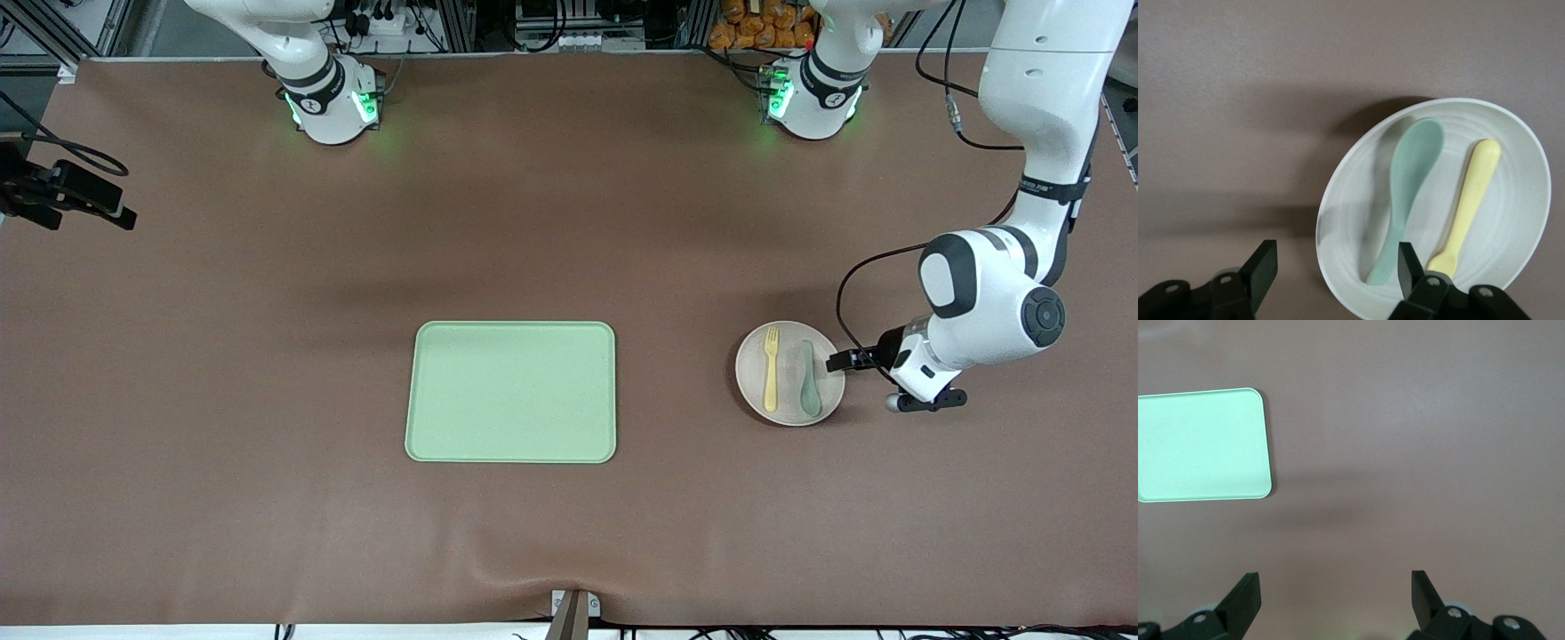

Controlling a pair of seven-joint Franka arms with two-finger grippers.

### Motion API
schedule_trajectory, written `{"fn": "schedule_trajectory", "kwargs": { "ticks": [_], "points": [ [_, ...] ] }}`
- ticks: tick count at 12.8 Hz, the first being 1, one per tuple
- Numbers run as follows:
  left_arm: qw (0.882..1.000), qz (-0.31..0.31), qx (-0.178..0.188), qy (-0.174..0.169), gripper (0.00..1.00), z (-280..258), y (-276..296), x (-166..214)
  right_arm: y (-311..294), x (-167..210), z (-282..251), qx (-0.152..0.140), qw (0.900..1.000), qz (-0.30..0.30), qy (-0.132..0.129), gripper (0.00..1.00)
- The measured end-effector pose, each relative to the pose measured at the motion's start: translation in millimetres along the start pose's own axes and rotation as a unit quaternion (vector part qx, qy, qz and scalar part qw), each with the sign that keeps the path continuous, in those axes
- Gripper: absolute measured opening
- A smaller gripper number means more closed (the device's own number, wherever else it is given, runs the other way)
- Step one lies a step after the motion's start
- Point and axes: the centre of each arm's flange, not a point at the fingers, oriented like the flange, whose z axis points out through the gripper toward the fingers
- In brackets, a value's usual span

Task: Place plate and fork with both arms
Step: 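Lower the left gripper onto the plate rim and close it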

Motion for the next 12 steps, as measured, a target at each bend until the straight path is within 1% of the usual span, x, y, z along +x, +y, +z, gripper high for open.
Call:
{"fn": "schedule_trajectory", "kwargs": {
  "ticks": [1,2,3,4,5,6,7,8,9,10,12],
  "points": [
    [1.000,-0.001,-0.001,-0.001,0.71,4.2,-0.5,0.3,0.0,0.0,0.0,0.000,1.000,0.000,0.000,1.00],
    [1.000,0.000,-0.001,0.001,0.65,7.6,-1.0,1.1,0.1,0.0,0.0,0.000,1.000,0.000,0.000,1.00],
    [1.000,0.003,-0.001,0.003,0.65,10.8,-2.2,2.0,0.3,-0.1,0.0,0.000,1.000,0.000,0.000,1.00],
    [1.000,0.005,-0.001,0.006,0.61,13.8,-4.2,3.0,0.3,-0.1,0.0,0.000,1.000,0.000,0.000,1.00],
    [1.000,0.003,0.000,0.005,0.59,16.5,-6.7,3.3,0.3,-0.1,0.1,0.000,1.000,0.000,-0.001,1.00],
    [1.000,0.003,0.000,0.005,0.54,18.1,-8.9,3.5,0.3,-0.2,0.1,0.000,1.000,0.000,-0.001,1.00],
    [1.000,0.003,-0.001,0.005,0.53,18.3,-10.1,3.7,0.3,-0.2,0.1,0.000,1.000,0.000,-0.001,1.00],
    [1.000,0.003,-0.001,0.005,0.43,18.2,-10.7,3.7,0.3,-0.2,0.1,0.000,1.000,0.000,-0.001,1.00],
    [1.000,0.003,-0.001,0.004,0.38,18.5,-10.8,3.7,0.3,-0.2,0.2,0.000,1.000,0.000,-0.001,1.00],
    [1.000,0.003,-0.001,0.004,0.38,19.2,-11.0,3.6,0.3,-0.2,0.2,0.000,1.000,0.000,-0.001,1.00],
    [1.000,0.003,-0.001,0.002,0.34,21.5,-11.5,3.4,0.3,-0.2,0.2,0.000,1.000,0.000,-0.001,1.00]
  ]
}}
